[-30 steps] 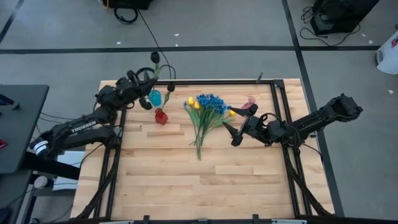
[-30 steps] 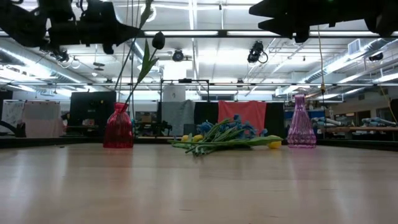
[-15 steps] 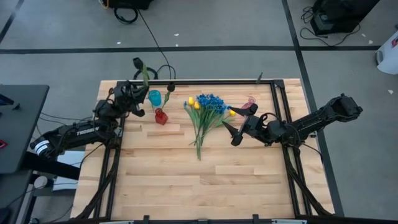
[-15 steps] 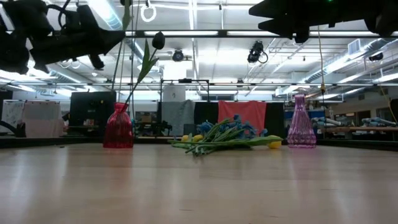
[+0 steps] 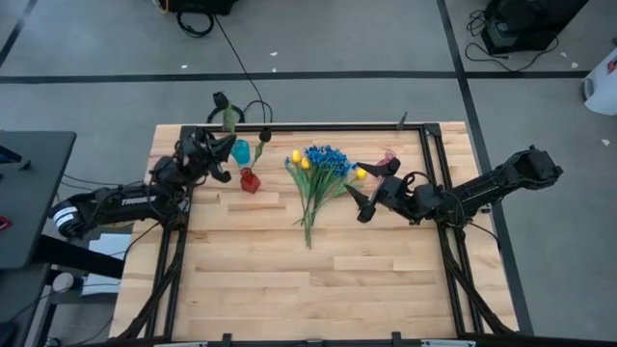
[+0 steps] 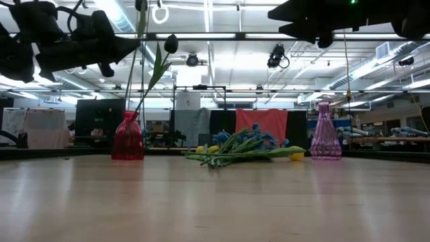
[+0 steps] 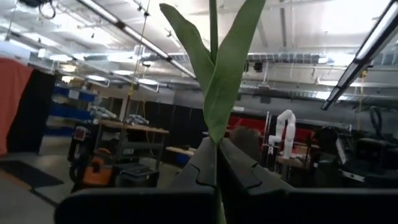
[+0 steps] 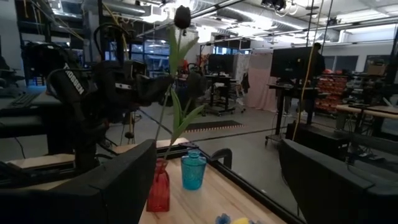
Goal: Sort flowers into vase by color
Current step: Put the black flower into the red vase
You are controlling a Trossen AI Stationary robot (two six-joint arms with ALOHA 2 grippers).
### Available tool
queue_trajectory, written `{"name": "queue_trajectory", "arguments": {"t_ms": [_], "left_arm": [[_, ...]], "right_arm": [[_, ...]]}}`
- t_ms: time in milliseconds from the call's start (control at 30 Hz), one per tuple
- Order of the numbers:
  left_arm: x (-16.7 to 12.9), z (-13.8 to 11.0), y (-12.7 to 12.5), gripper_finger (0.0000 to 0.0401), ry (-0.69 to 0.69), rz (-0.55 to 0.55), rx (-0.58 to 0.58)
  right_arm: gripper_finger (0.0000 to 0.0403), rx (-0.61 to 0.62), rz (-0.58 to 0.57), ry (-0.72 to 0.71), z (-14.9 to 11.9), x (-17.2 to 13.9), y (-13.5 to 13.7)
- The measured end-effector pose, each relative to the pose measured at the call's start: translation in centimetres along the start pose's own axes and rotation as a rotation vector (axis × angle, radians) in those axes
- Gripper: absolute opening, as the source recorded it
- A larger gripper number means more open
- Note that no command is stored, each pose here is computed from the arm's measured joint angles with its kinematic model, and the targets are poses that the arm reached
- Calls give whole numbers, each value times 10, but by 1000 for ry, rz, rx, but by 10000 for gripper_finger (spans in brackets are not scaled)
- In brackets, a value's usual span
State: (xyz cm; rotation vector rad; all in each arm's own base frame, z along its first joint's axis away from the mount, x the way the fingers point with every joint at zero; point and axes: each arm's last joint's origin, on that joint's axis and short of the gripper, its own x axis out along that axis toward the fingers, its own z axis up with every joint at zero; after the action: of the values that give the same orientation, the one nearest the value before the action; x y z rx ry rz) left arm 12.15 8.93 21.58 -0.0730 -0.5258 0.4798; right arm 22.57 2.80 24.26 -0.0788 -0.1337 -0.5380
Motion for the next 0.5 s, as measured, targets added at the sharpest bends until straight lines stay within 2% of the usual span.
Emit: {"name": "queue_trajectory", "arguments": {"t_ms": [267, 500], "left_arm": [[10, -4, -2, 5, -58, 24, 35], [12, -17, -2, 5, 7, 32, 54]], "right_arm": [[347, -2, -6, 0, 0, 1, -2], [347, -5, -5, 4, -1, 1, -2]]}}
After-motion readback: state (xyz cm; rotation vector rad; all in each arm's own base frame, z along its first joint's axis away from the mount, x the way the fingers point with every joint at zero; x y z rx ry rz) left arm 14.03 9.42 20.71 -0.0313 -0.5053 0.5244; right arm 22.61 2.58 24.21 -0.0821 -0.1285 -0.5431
